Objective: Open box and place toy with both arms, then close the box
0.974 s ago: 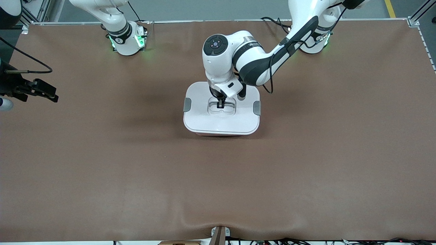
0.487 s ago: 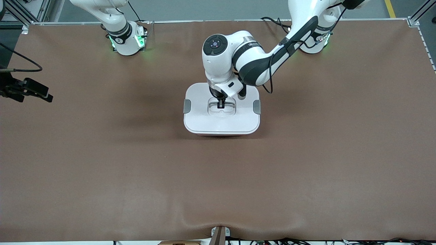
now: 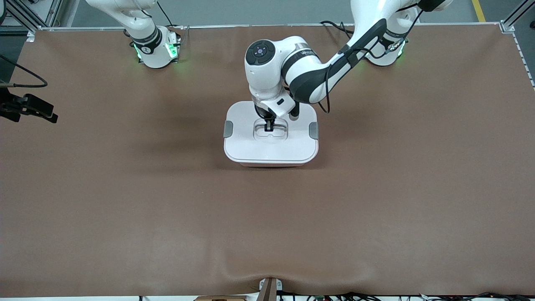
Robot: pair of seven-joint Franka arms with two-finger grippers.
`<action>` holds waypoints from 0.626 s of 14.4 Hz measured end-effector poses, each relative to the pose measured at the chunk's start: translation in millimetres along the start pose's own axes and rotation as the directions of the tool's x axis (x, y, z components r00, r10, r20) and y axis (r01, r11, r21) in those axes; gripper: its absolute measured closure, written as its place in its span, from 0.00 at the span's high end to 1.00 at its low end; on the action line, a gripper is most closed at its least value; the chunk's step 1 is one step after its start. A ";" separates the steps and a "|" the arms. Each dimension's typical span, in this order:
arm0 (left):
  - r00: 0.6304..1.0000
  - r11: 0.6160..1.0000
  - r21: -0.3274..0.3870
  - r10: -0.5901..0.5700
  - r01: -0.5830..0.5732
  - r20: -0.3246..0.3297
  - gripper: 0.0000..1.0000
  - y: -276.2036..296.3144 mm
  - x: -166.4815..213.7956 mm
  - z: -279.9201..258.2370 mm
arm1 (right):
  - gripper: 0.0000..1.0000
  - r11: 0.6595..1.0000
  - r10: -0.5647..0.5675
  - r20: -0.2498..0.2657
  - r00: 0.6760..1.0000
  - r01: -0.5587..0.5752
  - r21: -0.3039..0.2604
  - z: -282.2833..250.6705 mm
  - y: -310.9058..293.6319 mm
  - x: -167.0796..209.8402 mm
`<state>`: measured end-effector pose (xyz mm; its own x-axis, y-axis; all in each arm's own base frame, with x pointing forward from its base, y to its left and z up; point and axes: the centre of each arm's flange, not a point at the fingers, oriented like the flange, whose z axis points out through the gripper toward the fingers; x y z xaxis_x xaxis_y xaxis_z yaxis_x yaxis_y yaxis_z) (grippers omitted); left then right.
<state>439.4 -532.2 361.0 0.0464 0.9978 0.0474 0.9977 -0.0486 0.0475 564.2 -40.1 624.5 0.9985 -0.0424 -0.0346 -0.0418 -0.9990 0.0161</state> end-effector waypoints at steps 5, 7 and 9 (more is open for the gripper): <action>1.000 1.000 0.002 -0.008 0.008 -0.007 0.07 3.9 4.4 3.7 | 1.00 1.000 0.008 -0.015 1.000 -0.008 -0.003 -7.0 4.8 -0.4; 1.000 1.000 0.003 -0.007 0.007 -0.009 0.07 3.3 4.2 4.8 | 1.00 1.000 0.009 -0.017 1.000 -0.009 -0.003 -7.9 4.9 -0.4; 1.000 1.000 0.002 -0.005 0.005 -0.010 0.07 3.0 4.0 4.8 | 1.00 1.000 0.009 -0.020 1.000 -0.009 -0.003 -9.5 4.9 -0.4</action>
<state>442.8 -528.1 356.5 0.0408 0.9976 0.0568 0.9980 -0.0434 0.0458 564.0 -44.8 634.2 0.9986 -0.0506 -0.0141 -0.0503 -0.9985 0.0193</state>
